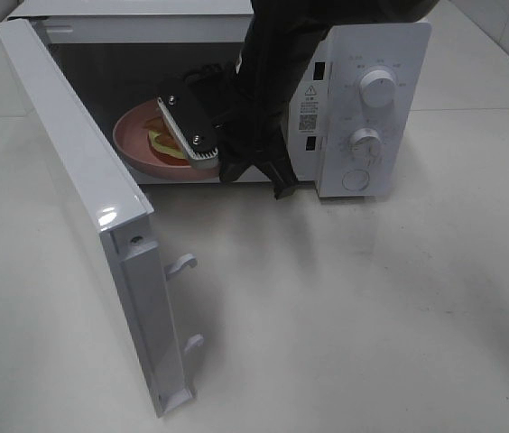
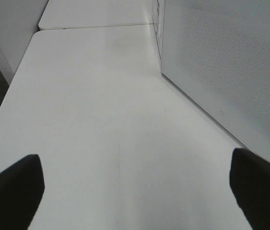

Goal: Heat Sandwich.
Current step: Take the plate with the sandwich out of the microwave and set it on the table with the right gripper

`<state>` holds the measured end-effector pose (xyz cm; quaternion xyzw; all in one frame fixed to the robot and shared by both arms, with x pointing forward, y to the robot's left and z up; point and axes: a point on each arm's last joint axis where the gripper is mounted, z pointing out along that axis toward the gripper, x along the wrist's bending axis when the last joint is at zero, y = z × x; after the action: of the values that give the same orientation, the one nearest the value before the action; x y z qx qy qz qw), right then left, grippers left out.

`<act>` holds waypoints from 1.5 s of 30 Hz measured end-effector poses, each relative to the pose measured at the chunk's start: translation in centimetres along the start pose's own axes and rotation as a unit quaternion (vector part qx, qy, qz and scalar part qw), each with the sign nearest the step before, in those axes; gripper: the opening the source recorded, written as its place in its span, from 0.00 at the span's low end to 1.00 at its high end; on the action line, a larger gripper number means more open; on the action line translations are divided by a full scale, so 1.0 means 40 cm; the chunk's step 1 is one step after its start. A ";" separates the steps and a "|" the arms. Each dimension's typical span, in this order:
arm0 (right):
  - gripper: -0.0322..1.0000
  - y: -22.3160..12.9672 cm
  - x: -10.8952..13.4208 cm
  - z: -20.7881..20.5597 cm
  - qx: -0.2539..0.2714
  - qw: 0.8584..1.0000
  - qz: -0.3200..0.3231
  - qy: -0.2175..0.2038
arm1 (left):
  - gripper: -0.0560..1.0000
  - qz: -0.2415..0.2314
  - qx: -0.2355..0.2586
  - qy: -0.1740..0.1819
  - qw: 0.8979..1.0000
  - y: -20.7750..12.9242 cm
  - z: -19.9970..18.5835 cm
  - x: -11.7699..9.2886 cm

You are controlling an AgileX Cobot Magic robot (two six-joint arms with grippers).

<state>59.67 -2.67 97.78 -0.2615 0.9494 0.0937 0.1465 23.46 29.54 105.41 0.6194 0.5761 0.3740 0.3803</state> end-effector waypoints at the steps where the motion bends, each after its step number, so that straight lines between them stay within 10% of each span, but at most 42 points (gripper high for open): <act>1: 0.08 0.002 0.010 -0.006 -0.004 1.000 -0.006 0.003 | 0.99 0.000 0.000 0.000 1.000 0.000 0.000 0.000; 45: 0.08 -0.016 0.307 -0.181 -0.011 1.000 0.005 0.006 | 0.99 0.000 0.000 0.000 1.000 0.000 0.000 0.000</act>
<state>48.28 -10.80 100.50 -0.2591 0.9504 0.1033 0.1373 23.46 29.54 105.41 0.6194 0.5761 0.3740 0.3803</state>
